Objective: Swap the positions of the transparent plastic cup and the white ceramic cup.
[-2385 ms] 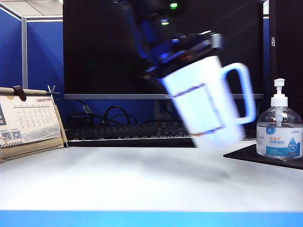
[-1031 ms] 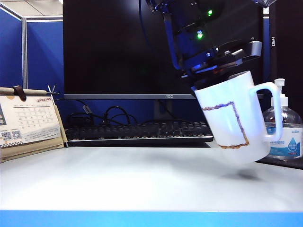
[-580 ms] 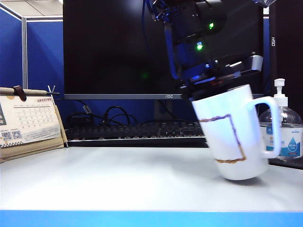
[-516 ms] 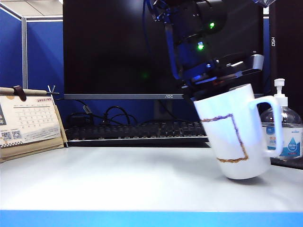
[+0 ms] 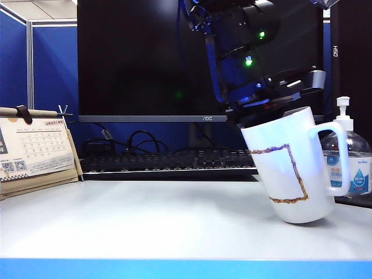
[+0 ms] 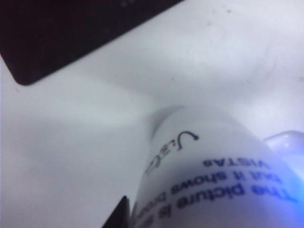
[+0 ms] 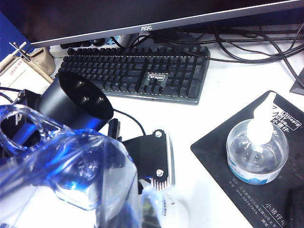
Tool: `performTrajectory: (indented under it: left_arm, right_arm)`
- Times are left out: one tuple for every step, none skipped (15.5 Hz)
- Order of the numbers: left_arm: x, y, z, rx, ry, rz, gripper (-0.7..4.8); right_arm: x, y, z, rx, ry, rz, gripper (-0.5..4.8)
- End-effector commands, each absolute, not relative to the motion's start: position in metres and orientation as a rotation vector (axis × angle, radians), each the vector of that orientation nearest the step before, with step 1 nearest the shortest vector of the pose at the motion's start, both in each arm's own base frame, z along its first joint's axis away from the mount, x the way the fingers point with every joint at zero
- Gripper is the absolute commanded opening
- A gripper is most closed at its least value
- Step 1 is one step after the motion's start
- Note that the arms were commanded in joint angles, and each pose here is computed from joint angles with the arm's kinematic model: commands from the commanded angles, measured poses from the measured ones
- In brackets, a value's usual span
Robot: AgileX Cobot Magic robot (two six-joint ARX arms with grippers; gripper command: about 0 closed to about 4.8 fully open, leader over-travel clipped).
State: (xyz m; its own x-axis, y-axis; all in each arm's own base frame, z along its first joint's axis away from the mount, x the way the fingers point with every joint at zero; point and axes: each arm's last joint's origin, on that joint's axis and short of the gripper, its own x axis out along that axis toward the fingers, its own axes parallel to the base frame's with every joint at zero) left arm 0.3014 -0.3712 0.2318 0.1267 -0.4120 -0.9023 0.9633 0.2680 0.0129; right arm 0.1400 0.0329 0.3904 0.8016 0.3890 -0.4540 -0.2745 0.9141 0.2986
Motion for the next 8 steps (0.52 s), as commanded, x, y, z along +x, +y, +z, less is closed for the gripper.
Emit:
performTrajectory:
  left_arm:
    - [0.2978, -0.3718, 0.2364, 0.729, 0.957, -1.163, 0.0]
    - [0.2976, -0.3714, 0.2365, 0.732, 0.963, -1.159, 0.53]
    - [0.2977, -0.3714, 0.2371, 0.733, 0.962, -1.157, 0.84]
    - [0.2977, -0.3714, 0.2372, 0.733, 0.961, -1.156, 0.85]
    - [0.2976, -0.3713, 0.2371, 0.731, 0.965, -1.153, 0.86]
    - [0.2978, -0.3708, 0.2369, 0.739, 0.969, -1.136, 1.03]
    - [0.298, -0.3704, 0.2369, 0.742, 0.972, -1.12, 1.35]
    - [0.298, -0.3702, 0.2371, 0.742, 0.974, -1.114, 1.5]
  right_arm:
    - [0.1391, 0.0329, 0.3957, 0.227, 0.497, 0.37, -0.07]
    - [0.1391, 0.0331, 0.3957, 0.229, 0.498, 0.376, -0.07]
    - [0.1389, 0.0334, 0.3957, 0.232, 0.5, 0.389, -0.07]
    - [0.1388, 0.0335, 0.3957, 0.233, 0.501, 0.392, -0.07]
    - [0.1388, 0.0335, 0.3957, 0.233, 0.501, 0.392, -0.07]
    - [0.1388, 0.0335, 0.3956, 0.233, 0.501, 0.392, -0.07]
    - [0.1388, 0.0335, 0.3956, 0.233, 0.501, 0.391, -0.07]
    - [0.1388, 0.0335, 0.3957, 0.233, 0.501, 0.391, -0.07]
